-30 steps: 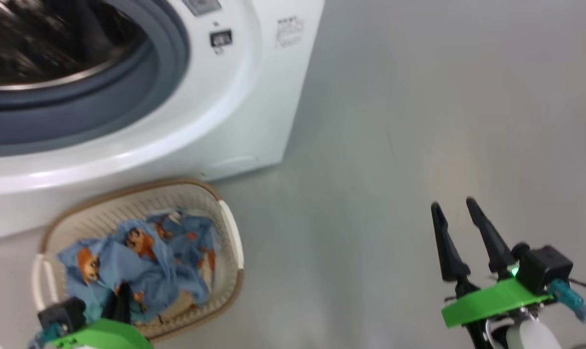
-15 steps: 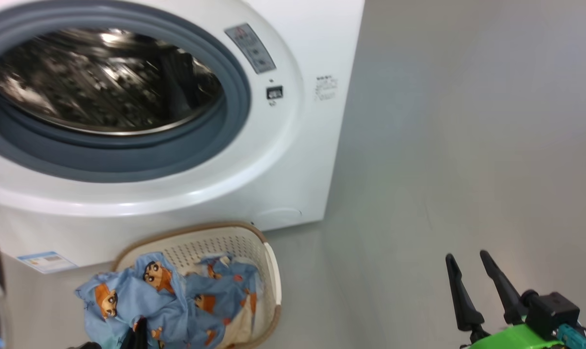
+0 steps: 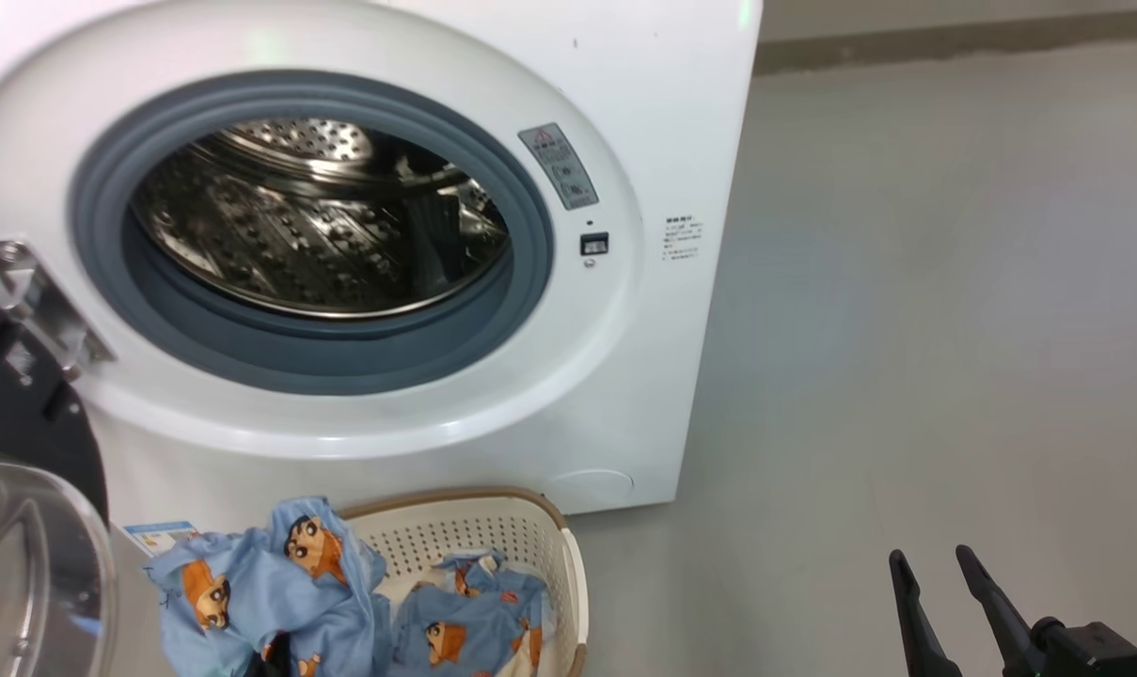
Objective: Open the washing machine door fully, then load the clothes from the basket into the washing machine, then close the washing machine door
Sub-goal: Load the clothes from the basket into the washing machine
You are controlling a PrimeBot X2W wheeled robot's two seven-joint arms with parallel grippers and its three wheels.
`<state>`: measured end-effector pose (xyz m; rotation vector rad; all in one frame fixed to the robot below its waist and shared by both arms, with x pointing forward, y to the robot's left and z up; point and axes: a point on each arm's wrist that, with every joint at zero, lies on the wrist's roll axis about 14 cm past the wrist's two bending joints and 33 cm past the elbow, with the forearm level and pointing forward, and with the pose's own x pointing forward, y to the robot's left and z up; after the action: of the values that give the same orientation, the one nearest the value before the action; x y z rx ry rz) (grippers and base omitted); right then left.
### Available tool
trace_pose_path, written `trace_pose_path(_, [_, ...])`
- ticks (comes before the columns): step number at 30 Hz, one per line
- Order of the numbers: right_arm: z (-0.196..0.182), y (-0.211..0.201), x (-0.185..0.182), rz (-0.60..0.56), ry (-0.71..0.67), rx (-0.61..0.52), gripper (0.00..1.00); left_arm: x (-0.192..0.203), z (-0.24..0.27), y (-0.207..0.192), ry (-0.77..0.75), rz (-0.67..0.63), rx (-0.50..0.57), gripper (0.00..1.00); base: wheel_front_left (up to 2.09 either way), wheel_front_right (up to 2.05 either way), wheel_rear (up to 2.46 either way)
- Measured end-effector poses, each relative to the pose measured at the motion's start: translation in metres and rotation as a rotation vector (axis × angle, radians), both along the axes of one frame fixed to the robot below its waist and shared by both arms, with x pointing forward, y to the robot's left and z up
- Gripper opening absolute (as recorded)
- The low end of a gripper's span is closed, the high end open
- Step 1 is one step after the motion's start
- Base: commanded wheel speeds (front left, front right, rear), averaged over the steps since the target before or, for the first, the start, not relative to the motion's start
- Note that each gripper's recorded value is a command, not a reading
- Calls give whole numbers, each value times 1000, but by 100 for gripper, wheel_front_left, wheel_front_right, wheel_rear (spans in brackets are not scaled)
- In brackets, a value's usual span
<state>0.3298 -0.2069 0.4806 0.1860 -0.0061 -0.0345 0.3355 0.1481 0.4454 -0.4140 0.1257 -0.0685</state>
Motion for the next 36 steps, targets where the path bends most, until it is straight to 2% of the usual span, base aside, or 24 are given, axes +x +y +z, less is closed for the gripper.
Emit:
trace_pose_path(13, [14,3,-2,17,-47,-10,100,-13,31,3,-97,26,15,0,0,0,0])
trace_pose_path(36, [8,4,-4,16,-28,-5,100,-16,39,1,-122,21,23,0,0,0,0])
